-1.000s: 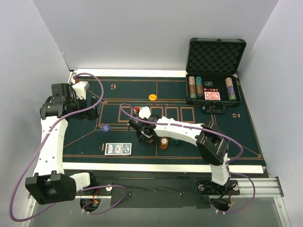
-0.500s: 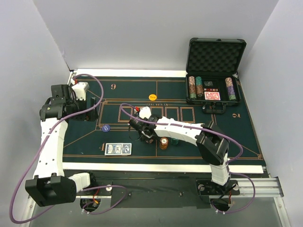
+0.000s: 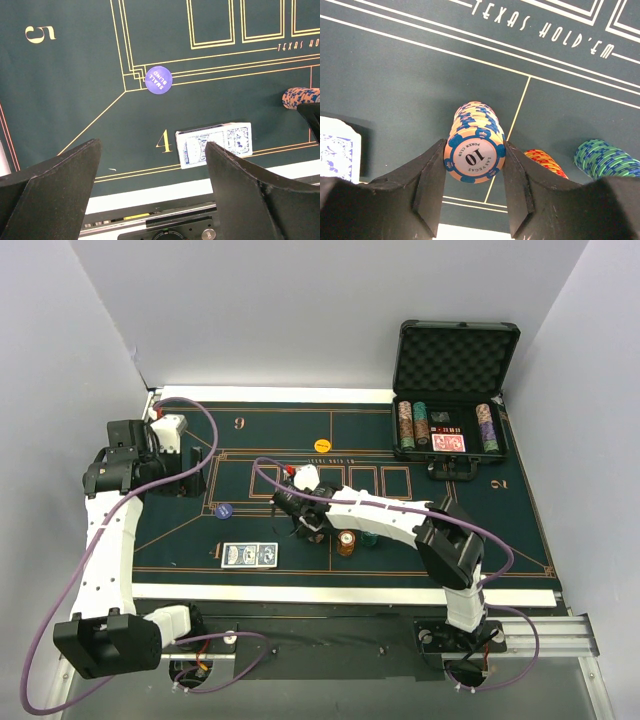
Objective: Distribute texas hold em gaming equipment
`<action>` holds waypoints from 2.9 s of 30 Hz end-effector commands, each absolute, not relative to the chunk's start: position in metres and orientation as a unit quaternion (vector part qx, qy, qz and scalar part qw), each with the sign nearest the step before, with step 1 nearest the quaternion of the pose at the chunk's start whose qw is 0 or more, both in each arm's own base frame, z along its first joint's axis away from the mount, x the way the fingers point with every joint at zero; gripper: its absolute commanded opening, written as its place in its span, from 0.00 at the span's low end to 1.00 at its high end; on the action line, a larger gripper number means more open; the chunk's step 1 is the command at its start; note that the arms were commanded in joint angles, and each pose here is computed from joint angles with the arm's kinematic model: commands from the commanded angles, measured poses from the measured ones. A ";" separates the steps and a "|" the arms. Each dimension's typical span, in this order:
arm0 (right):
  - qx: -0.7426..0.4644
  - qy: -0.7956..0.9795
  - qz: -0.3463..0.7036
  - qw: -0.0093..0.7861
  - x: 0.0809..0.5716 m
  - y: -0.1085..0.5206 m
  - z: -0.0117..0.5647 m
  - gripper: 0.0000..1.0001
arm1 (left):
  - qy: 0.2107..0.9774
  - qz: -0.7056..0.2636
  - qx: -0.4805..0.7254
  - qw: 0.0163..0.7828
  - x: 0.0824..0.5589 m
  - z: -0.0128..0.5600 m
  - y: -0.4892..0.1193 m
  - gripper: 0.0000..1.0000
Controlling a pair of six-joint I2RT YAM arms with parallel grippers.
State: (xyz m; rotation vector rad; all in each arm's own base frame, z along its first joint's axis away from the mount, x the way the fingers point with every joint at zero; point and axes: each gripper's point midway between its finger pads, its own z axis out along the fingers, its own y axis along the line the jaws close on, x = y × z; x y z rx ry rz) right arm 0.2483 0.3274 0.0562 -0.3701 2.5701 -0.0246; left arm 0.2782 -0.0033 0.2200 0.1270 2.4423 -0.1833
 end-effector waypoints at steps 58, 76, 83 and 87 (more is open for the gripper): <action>-0.231 0.925 0.166 0.254 0.302 0.531 0.020 0.52 | 0.929 -0.136 0.009 0.344 0.284 0.224 0.026 0.96; -0.226 0.907 0.099 0.342 0.304 0.431 0.149 0.80 | 0.930 -0.123 0.028 0.346 0.272 0.233 0.027 0.96; -0.207 0.920 0.019 0.333 0.280 0.345 0.133 0.91 | 0.935 -0.123 0.030 0.332 0.265 0.222 0.026 0.96; -0.207 0.928 0.006 0.310 0.266 0.321 0.110 0.92 | 0.936 -0.125 0.028 0.328 0.262 0.219 0.024 0.96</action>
